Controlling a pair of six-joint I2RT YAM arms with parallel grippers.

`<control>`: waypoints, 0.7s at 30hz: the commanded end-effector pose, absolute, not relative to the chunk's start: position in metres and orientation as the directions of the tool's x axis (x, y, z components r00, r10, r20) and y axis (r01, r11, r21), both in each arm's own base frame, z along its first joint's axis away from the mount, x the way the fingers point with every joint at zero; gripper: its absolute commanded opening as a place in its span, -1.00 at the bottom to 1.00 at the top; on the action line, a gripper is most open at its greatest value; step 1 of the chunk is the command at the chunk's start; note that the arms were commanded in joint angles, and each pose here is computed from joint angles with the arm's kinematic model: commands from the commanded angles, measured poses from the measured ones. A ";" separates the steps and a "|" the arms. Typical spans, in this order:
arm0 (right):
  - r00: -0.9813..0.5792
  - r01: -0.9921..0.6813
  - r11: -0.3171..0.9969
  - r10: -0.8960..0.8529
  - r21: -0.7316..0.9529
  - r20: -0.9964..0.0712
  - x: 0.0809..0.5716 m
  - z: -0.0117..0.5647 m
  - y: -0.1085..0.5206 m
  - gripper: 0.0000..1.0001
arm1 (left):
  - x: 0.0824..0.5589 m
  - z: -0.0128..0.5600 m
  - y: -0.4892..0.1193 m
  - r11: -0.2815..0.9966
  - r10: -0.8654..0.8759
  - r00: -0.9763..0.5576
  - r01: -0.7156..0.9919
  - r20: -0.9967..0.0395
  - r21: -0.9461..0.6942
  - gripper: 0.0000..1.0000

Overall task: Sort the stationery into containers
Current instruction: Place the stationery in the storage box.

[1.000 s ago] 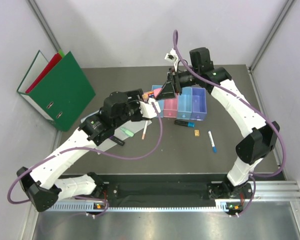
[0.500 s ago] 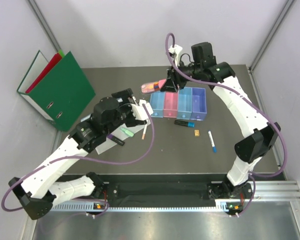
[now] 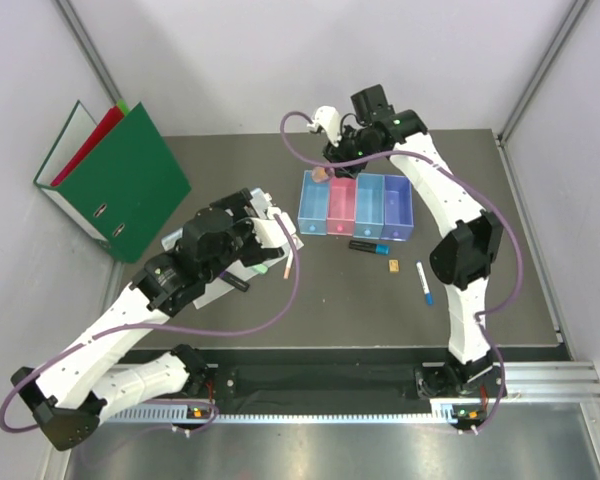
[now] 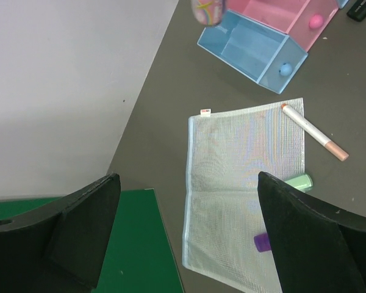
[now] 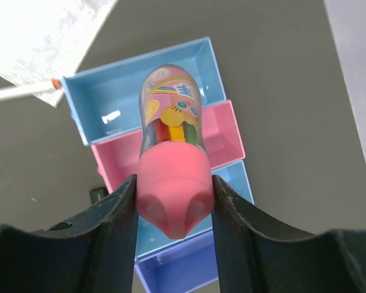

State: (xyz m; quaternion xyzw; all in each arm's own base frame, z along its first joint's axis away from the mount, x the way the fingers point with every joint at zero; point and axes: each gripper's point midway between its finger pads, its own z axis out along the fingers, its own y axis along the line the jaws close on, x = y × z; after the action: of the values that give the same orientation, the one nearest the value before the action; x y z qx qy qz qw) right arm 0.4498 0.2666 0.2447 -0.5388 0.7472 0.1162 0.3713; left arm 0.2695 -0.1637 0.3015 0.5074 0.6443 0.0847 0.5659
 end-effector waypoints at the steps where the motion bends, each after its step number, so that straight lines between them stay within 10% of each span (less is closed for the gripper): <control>1: -0.016 -0.865 0.325 -0.779 -0.381 -0.627 0.469 0.259 0.260 -1.00 | 0.268 0.307 -0.157 0.524 0.721 0.134 0.536 -0.680 0.662 0.98; 21: 0.069 -0.872 0.236 -0.808 -0.429 -0.585 0.484 0.206 0.311 -1.00 | 0.263 0.307 -0.153 0.550 0.704 0.115 0.536 -0.700 0.641 0.98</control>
State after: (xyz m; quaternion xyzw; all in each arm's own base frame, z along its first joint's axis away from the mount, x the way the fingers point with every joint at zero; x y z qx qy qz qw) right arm 0.4853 0.2820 0.1982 -0.6007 0.7105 0.0377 0.3645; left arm 0.2644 -0.1577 0.3028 0.4845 0.6576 0.0744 0.5721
